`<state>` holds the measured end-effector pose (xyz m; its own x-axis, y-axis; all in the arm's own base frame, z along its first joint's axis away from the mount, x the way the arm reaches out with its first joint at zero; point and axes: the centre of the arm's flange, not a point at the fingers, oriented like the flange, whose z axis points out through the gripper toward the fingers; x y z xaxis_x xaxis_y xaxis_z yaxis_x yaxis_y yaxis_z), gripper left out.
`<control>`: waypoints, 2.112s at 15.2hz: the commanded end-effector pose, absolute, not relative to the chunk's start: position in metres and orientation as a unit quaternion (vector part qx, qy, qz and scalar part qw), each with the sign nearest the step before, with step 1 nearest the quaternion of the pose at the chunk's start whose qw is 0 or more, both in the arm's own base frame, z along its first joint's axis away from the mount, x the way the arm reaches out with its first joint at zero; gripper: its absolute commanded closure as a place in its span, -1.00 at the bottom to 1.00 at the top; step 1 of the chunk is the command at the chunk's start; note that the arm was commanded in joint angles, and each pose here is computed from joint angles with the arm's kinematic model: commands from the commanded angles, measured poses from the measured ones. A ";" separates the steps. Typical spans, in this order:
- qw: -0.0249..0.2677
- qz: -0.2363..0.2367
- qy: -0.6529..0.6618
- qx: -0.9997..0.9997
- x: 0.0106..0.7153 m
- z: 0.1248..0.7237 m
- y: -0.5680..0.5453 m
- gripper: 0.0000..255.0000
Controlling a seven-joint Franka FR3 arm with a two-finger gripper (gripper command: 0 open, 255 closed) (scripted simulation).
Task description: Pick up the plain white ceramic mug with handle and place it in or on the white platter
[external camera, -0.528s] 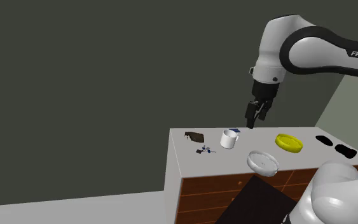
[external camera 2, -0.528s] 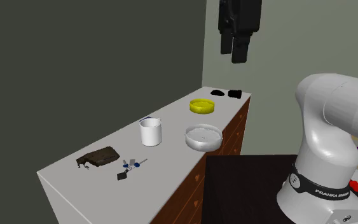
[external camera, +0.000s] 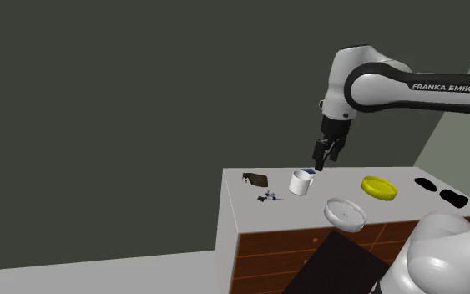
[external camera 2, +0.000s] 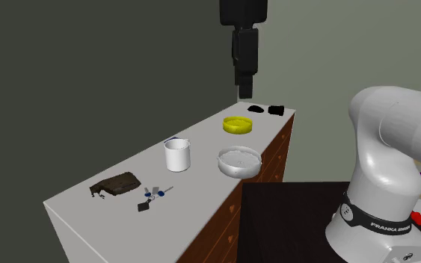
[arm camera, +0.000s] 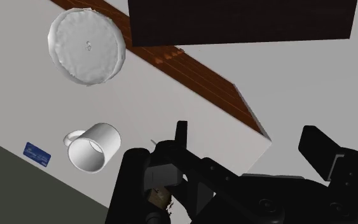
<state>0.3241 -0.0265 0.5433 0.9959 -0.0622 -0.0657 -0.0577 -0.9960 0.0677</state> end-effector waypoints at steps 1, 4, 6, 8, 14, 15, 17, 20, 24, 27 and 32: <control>0.031 -0.033 -0.031 0.998 0.337 0.526 -0.046 -1.00; 0.029 -0.033 -0.034 0.998 0.355 0.502 -0.072 -1.00; 0.027 -0.033 -0.036 0.998 0.368 0.485 -0.089 -1.00; 0.026 -0.033 -0.037 0.998 0.380 0.469 -0.107 -1.00; 0.021 -0.032 -0.042 0.998 0.416 0.420 -0.159 -1.00; 0.020 -0.032 -0.043 0.998 0.422 0.412 -0.168 -1.00; 0.018 -0.032 -0.045 0.998 0.433 0.395 -0.185 -1.00; 0.015 -0.032 -0.047 0.998 0.451 0.371 -0.211 -1.00; 0.012 -0.032 -0.051 0.998 0.474 0.337 -0.246 -1.00; 0.010 -0.032 -0.053 0.998 0.492 0.312 -0.272 -1.00; 0.006 -0.031 -0.057 0.998 0.519 0.272 -0.313 -1.00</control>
